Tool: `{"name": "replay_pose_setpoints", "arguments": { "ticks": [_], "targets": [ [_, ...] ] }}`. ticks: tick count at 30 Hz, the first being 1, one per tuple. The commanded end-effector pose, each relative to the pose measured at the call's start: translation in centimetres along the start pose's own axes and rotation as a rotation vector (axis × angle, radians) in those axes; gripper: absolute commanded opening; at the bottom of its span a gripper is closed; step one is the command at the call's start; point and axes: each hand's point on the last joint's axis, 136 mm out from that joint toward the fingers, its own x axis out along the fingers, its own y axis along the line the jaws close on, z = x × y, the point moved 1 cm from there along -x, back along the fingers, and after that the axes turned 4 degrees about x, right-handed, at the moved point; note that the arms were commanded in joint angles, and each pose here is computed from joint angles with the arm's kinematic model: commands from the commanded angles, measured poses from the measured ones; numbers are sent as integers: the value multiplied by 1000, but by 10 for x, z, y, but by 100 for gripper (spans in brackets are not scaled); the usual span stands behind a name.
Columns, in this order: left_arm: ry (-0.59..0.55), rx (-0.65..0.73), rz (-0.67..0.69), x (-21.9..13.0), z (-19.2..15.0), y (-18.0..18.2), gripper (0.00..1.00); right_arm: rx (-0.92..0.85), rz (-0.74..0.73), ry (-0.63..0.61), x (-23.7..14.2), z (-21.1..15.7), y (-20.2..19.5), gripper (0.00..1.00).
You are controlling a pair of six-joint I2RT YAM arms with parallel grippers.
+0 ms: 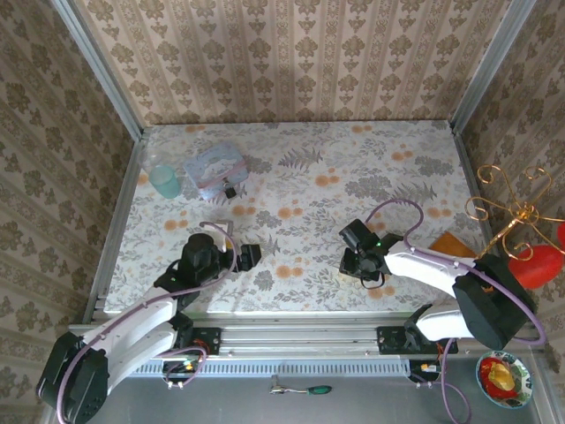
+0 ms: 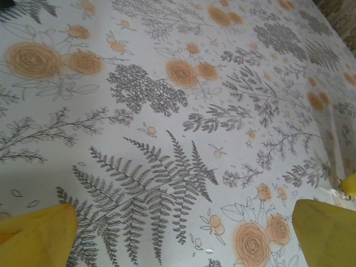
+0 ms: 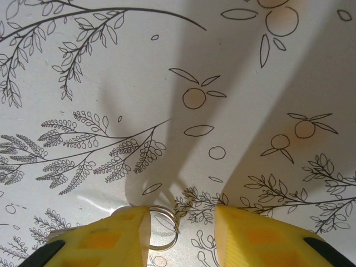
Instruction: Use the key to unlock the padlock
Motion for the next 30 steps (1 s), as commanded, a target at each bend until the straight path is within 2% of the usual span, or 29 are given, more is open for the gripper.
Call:
{"name": "replay_pose_setpoints", "arguments": {
  "ticks": [1,12,30],
  "targets": [
    [-31,32,2,0,9,-3,100,-21,119,28,6,-4,32,37],
    [-44,32,16,-2,11,-1,100,-60,169,-30,-15,2,46,39],
    [-60,40,40,-8,12,3,100,-92,15,-49,-5,4,26,44]
  ]
}}
